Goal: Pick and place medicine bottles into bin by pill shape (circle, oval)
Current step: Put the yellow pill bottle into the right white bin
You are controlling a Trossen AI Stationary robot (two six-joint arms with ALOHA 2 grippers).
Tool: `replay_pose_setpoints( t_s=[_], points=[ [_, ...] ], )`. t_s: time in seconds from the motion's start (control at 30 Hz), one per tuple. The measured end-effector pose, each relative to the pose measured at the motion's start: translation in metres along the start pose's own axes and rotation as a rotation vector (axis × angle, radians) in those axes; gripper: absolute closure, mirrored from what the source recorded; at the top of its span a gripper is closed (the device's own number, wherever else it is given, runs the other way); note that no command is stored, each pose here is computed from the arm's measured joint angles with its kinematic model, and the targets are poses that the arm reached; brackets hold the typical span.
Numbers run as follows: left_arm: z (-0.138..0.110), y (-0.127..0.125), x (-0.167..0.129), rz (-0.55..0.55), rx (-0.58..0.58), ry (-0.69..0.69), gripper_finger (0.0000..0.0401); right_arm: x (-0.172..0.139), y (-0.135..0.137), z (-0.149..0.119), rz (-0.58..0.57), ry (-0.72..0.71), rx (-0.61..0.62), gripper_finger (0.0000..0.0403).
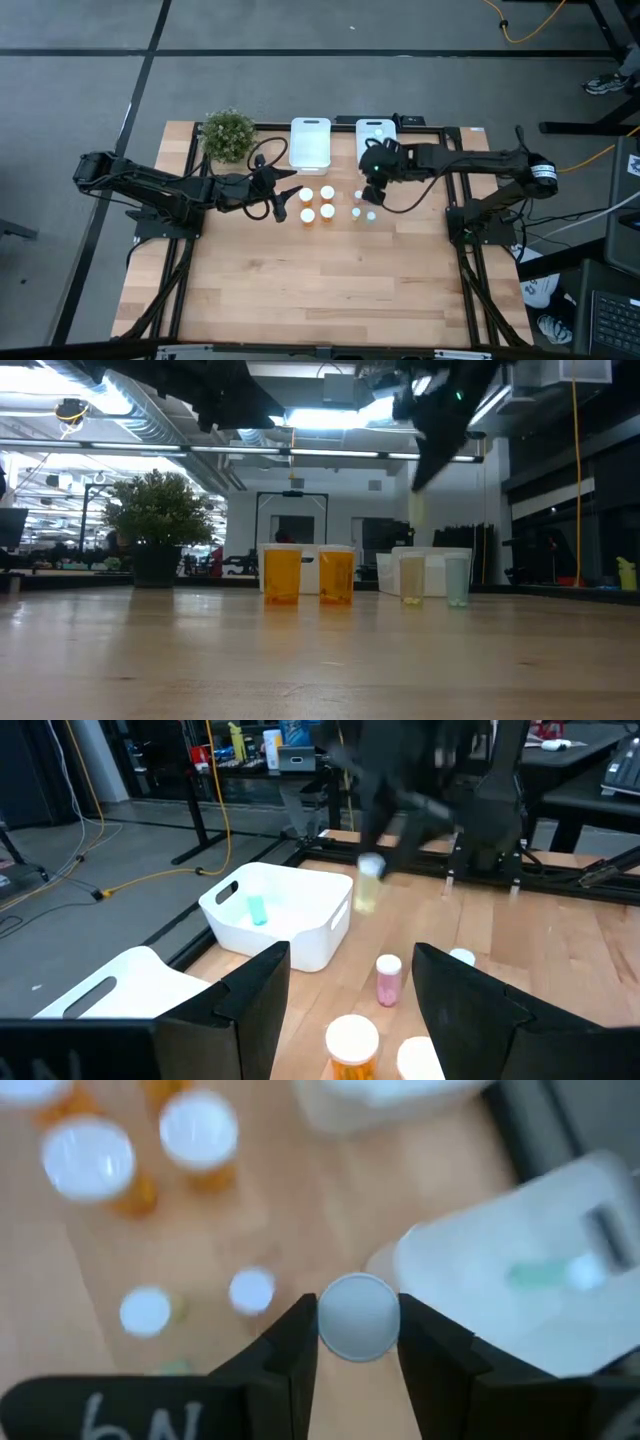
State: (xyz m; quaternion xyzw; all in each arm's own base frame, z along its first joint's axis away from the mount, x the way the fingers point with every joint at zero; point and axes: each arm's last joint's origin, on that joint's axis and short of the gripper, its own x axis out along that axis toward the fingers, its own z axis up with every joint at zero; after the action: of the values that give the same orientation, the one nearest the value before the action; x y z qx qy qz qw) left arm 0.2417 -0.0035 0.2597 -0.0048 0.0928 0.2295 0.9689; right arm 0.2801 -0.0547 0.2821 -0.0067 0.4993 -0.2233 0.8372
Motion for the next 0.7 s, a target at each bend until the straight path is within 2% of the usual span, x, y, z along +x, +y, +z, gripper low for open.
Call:
replay_pose_setpoints(
  t_s=[0.13,0.3,0.37,0.5,0.7],
  points=[
    [0.000,0.000,0.000,0.000,0.000,0.000,0.0197,-0.018,-0.014,0.020,-0.057,-0.090,0.002,0.0282],
    [0.000,0.000,0.000,0.001,0.000,0.000,0.0197,-0.011,-0.045,0.027,-0.119,-0.132,0.080,0.0282],
    [0.000,0.000,0.000,0.000,0.000,0.000,0.0197,0.000,-0.061,0.022,-0.123,-0.118,0.131,0.0282],
    [0.000,0.000,0.000,0.001,0.000,0.000,0.0197,0.029,-0.089,0.007,-0.062,-0.109,0.227,0.0281],
    [0.000,0.000,0.000,0.001,0.000,0.000,0.0197,0.081,-0.115,-0.030,-0.078,-0.048,0.329,0.0281]
  ],
)
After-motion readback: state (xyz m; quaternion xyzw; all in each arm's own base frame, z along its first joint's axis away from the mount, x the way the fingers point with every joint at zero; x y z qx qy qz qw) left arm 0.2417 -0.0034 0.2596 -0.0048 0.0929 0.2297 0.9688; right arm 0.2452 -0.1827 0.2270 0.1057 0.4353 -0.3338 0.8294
